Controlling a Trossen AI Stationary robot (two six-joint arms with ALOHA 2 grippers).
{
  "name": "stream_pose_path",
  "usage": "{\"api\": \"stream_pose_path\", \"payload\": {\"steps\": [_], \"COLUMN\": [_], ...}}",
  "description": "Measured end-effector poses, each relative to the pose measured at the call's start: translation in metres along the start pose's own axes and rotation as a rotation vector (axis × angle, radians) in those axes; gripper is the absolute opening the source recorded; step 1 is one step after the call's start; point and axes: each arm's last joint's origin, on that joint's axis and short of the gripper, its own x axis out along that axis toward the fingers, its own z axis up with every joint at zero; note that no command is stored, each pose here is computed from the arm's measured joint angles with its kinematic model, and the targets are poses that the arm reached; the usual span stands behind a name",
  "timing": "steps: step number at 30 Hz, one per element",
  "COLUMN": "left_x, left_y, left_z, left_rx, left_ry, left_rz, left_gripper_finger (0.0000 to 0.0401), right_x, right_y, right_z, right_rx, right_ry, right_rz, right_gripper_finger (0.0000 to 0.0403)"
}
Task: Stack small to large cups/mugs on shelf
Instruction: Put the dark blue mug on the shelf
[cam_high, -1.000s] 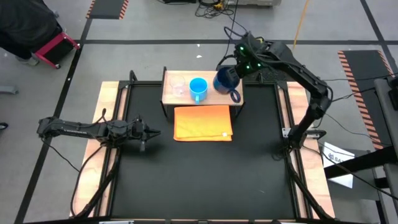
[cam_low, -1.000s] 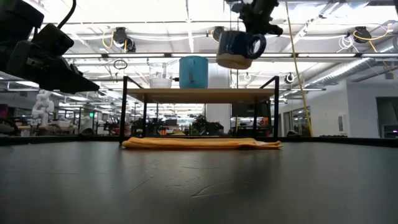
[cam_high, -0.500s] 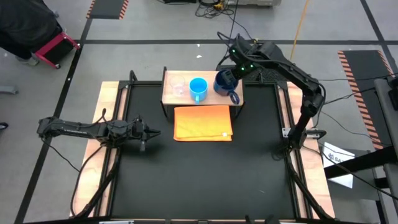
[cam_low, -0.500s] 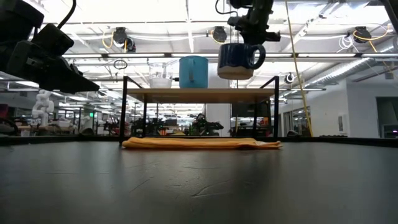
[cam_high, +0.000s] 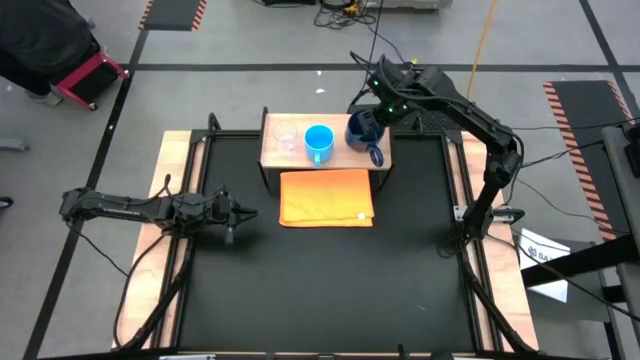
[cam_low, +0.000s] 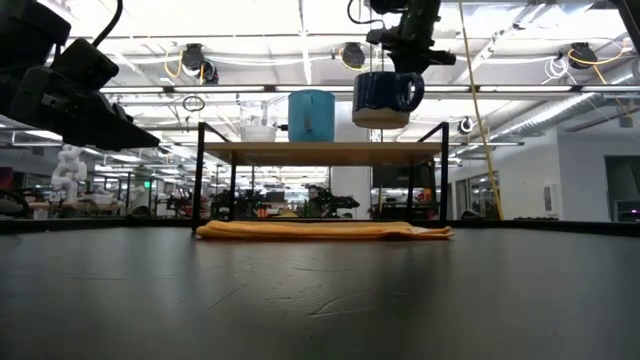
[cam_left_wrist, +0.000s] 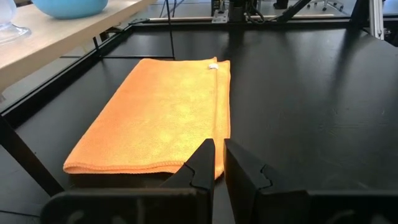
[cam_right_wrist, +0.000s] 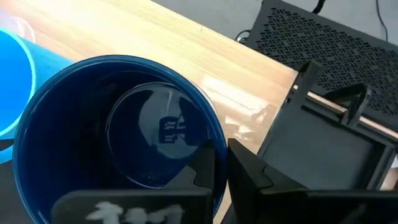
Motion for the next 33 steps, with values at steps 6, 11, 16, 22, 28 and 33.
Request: {"api": "stream_pose_path", "payload": {"steps": [6,11,16,22,28,33], "left_x": [0.000,0.000,0.000,0.000,0.000,0.000], "left_y": [0.000,0.000,0.000,0.000,-0.001,-0.001], "left_z": [0.000,0.000,0.000,0.000,0.000,0.000], "left_rx": [-0.002,-0.002,-0.002,-0.002,-0.002,-0.002], "left_ry": [0.001,0.001,0.001,0.002,0.002,0.002], "left_rz": [0.000,0.000,0.000,-0.003,-0.024,-0.024], "left_gripper_finger": [0.0037,0.0037,0.0037,0.0037,0.0037,0.0037], "right_x": [0.000,-0.001,0.008,0.022,0.024,0.025], "right_y": [0.000,0.005,0.009,0.010,0.011,0.011], "right_z": [-0.002,-0.004,-0.004,-0.009,-0.008,-0.008], "right_rx": [0.004,-0.010,-0.025,-0.051,-0.052,-0.049], "right_ry": [0.007,0.005,-0.027,0.018,0.007,0.008], "right_rz": [-0.027,-0.019,-0.025,-0.047,-0.040,-0.040], "right_gripper_finger": [0.0010,0.0010,0.0010,0.0010,0.0010,0.0010]}}
